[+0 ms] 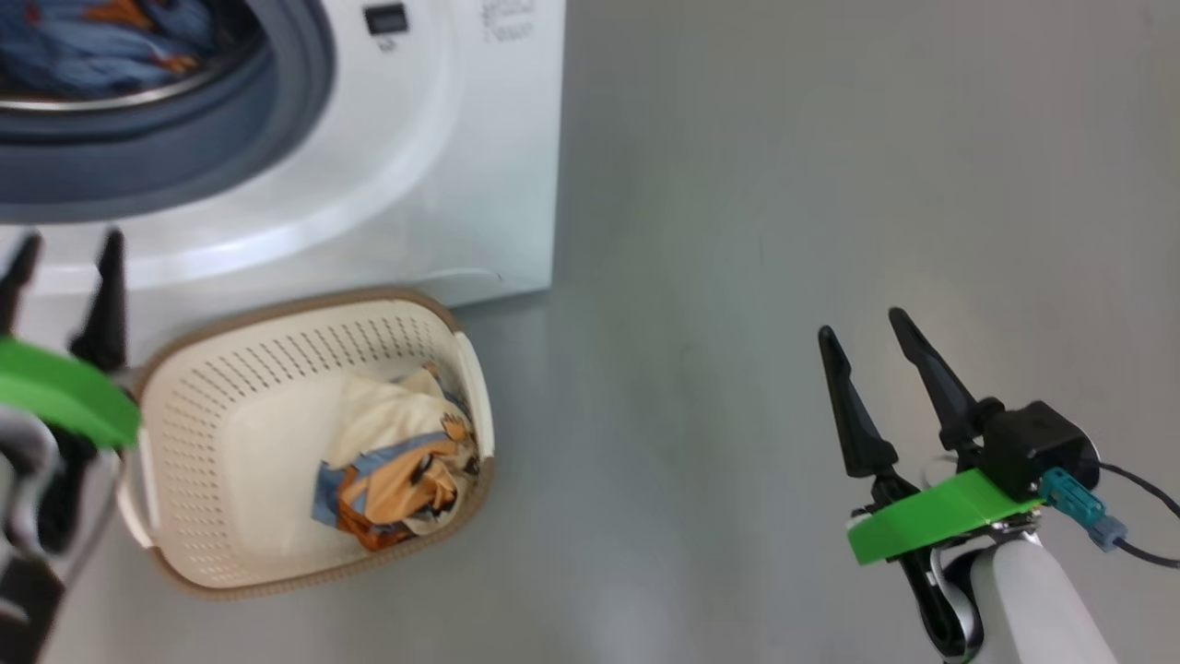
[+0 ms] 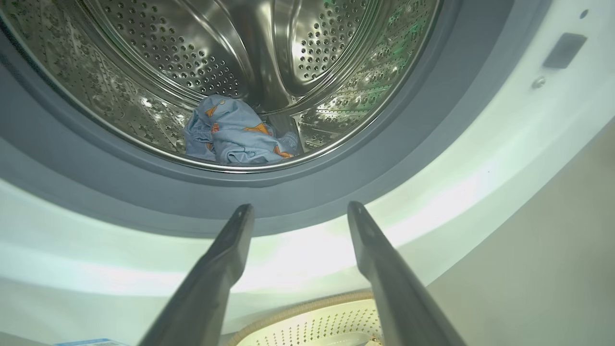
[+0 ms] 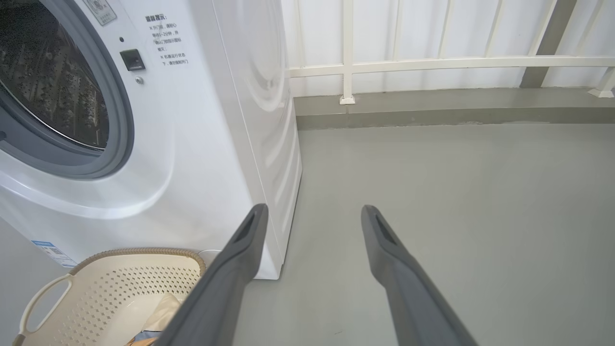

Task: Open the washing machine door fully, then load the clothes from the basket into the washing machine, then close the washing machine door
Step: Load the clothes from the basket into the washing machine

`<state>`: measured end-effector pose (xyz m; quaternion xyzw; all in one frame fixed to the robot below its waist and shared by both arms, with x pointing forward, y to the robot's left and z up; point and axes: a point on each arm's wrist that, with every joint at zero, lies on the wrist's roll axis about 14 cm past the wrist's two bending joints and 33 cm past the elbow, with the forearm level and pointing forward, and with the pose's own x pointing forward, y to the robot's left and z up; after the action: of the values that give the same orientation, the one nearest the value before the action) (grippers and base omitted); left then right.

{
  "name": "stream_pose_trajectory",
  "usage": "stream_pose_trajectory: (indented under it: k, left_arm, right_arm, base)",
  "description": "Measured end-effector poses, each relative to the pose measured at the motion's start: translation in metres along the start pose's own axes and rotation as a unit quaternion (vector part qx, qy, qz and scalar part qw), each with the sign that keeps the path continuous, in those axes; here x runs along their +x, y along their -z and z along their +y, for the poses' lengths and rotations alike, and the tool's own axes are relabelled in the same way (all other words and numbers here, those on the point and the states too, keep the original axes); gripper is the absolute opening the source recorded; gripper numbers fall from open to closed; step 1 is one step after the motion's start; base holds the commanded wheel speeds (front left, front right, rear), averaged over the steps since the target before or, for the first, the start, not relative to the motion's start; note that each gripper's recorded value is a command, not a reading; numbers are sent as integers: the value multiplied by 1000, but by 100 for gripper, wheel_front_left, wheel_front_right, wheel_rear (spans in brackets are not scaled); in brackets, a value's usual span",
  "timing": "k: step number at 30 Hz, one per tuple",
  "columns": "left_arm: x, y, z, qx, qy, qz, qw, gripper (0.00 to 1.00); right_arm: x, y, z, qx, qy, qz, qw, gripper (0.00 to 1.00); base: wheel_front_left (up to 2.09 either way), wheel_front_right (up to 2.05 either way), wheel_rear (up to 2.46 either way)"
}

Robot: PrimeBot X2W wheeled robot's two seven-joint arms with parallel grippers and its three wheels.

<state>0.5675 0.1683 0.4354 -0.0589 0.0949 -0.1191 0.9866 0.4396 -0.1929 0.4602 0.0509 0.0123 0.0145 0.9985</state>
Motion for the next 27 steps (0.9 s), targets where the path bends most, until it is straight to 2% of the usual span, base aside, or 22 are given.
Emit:
stream_pose_trajectory:
  k: [8,15,27]
  left_arm:
    - [-75,-3,-7,-44,-44,-25,998,100]
    - [-132,-11,-7,-55,-83,-54,994,100]
    - [-201,-19,-13,-97,-139,-104,980,100]
  right_arm:
    - [-20,-25,2,-9,1,-30,1000,100]
    - [-42,-41,9,-9,-5,-49,999,100]
    - [-71,-66,23,0,-21,-87,996,100]
  base:
    - [0,0,0]
    - [0,0,0]
    - [0,0,0]
